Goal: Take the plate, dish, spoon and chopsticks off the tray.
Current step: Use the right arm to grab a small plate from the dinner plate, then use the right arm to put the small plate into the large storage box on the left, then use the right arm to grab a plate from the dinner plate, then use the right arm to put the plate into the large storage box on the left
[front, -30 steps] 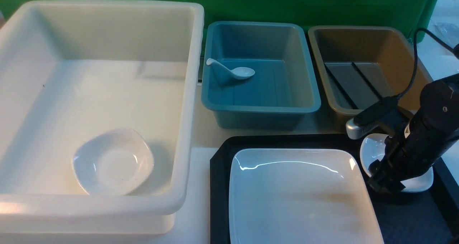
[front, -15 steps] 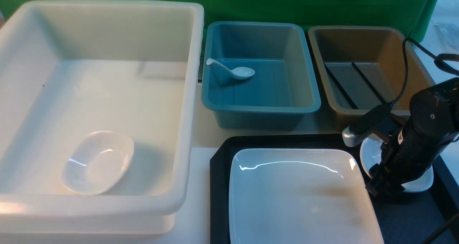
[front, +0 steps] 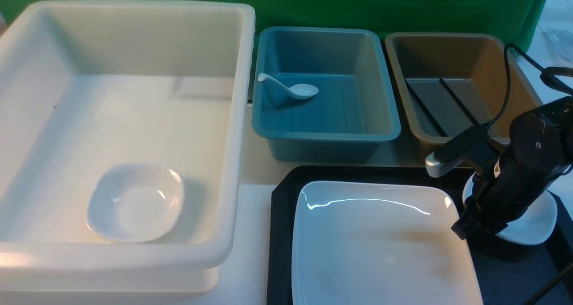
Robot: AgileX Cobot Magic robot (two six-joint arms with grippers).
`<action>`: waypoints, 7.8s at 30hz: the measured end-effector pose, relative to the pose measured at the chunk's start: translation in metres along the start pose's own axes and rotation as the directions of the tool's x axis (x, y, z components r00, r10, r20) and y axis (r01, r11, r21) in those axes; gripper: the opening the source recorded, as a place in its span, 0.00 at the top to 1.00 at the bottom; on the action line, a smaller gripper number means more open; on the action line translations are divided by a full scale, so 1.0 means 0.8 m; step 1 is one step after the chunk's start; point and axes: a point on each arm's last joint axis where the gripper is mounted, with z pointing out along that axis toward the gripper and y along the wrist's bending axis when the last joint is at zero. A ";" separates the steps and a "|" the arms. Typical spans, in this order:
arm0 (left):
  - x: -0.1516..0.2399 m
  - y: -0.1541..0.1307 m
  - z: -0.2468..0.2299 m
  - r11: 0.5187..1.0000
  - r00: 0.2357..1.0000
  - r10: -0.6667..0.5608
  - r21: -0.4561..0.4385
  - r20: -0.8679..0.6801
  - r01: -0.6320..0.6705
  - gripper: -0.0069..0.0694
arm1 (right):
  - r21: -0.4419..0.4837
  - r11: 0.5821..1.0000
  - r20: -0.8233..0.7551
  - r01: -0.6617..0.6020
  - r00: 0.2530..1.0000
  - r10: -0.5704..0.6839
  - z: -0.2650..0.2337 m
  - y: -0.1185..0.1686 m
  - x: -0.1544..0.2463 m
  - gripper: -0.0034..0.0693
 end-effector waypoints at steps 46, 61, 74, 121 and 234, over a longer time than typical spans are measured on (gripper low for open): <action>-0.001 -0.001 0.000 1.000 1.000 -0.004 0.005 0.012 0.004 0.89 | -0.140 0.796 0.790 0.589 0.551 -0.269 -0.216 0.353 -0.201 0.86; -0.002 0.000 0.000 1.000 1.000 -0.004 0.003 0.020 0.004 0.89 | -0.138 0.779 0.731 0.612 0.593 -0.337 -0.129 0.387 -0.219 0.86; -0.002 0.000 0.000 1.000 1.000 -0.004 0.004 0.016 0.004 0.89 | -0.131 0.782 0.746 0.609 0.580 -0.327 -0.129 0.388 -0.221 0.64; -0.010 -0.010 0.020 0.991 1.000 0.029 0.134 0.003 -0.029 0.89 | -0.498 0.646 -0.099 -0.578 0.779 0.620 -0.059 0.016 0.160 0.84; -0.014 -0.016 0.013 0.996 0.998 0.007 0.093 0.065 -0.013 0.89 | -0.811 0.585 0.481 0.003 0.573 0.663 -0.243 0.124 -0.266 0.88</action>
